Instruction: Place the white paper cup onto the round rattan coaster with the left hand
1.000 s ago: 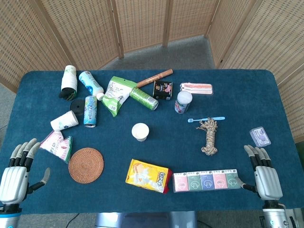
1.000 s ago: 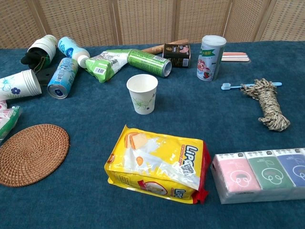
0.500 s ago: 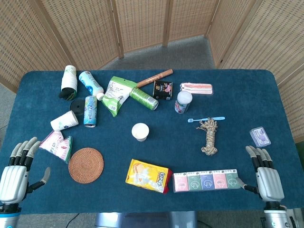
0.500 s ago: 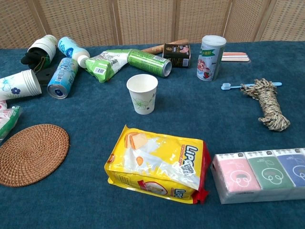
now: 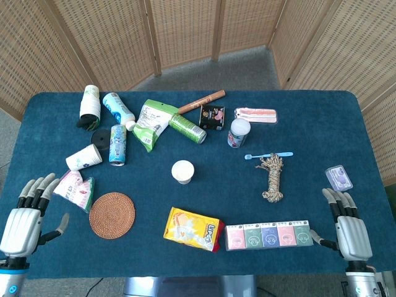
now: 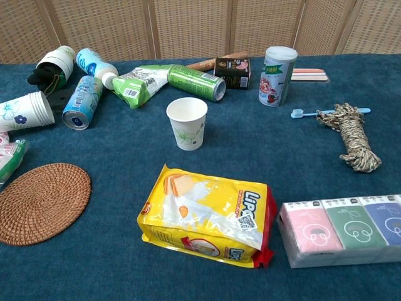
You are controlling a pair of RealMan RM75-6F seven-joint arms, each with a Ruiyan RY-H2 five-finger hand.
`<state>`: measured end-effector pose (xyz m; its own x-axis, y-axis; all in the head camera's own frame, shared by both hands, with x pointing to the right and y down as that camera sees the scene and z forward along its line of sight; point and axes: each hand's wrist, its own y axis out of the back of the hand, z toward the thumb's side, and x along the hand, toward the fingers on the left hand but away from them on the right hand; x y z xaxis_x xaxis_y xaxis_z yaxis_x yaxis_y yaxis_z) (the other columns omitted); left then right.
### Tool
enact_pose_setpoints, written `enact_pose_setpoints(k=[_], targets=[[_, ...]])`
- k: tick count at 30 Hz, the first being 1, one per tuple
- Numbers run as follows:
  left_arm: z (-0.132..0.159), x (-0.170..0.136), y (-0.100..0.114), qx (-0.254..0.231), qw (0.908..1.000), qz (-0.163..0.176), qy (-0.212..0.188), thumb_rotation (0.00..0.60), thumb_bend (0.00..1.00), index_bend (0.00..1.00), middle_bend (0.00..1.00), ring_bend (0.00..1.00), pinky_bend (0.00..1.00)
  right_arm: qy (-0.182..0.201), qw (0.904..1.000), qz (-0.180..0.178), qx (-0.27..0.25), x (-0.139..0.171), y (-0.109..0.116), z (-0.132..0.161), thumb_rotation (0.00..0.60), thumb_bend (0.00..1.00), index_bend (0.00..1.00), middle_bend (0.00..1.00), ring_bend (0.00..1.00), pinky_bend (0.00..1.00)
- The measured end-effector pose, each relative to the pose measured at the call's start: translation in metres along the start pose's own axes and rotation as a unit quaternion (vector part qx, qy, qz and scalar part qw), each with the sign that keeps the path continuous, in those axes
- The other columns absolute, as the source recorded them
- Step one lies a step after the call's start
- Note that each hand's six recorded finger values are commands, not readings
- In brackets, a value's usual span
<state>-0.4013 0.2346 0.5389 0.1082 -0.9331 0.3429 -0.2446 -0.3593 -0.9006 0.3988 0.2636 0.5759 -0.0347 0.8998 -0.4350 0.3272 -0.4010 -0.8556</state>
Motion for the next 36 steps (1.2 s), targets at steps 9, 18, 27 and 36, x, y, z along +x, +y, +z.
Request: enact_pose_setpoints(k=[9, 18, 27, 36], targets=[[0.015, 0.042, -0.012, 0.034, 0.9944, -0.084, -0.054, 0.458, 0.46, 0.0, 0.0, 0.0, 0.0, -0.01, 0.9999, -0.003, 0.001, 0.002, 0.003, -0.007, 0.6, 0.22, 0.0, 0.0, 0.0, 0.0], [0.053, 0.103, -0.036, 0.062, 0.9744, -0.176, -0.125, 0.431, 0.43, 0.0, 0.0, 0.0, 0.0, -0.016, 0.9998, -0.008, 0.001, 0.004, 0.008, -0.011, 0.6, 0.22, 0.0, 0.0, 0.0, 0.0], [0.097, 0.149, -0.056, 0.077, 0.9593, -0.212, -0.17, 0.478, 0.36, 0.0, 0.0, 0.0, 0.0, -0.025, 0.9996, -0.016, 0.001, 0.005, 0.013, -0.018, 0.6, 0.22, 0.0, 0.0, 0.0, 0.0], [0.131, 0.179, -0.089, 0.089, 0.9528, -0.219, -0.191, 0.496, 0.32, 0.0, 0.0, 0.0, 0.0, -0.044, 0.9988, -0.019, -0.008, 0.01, 0.014, -0.032, 0.6, 0.22, 0.0, 0.0, 0.0, 0.0]])
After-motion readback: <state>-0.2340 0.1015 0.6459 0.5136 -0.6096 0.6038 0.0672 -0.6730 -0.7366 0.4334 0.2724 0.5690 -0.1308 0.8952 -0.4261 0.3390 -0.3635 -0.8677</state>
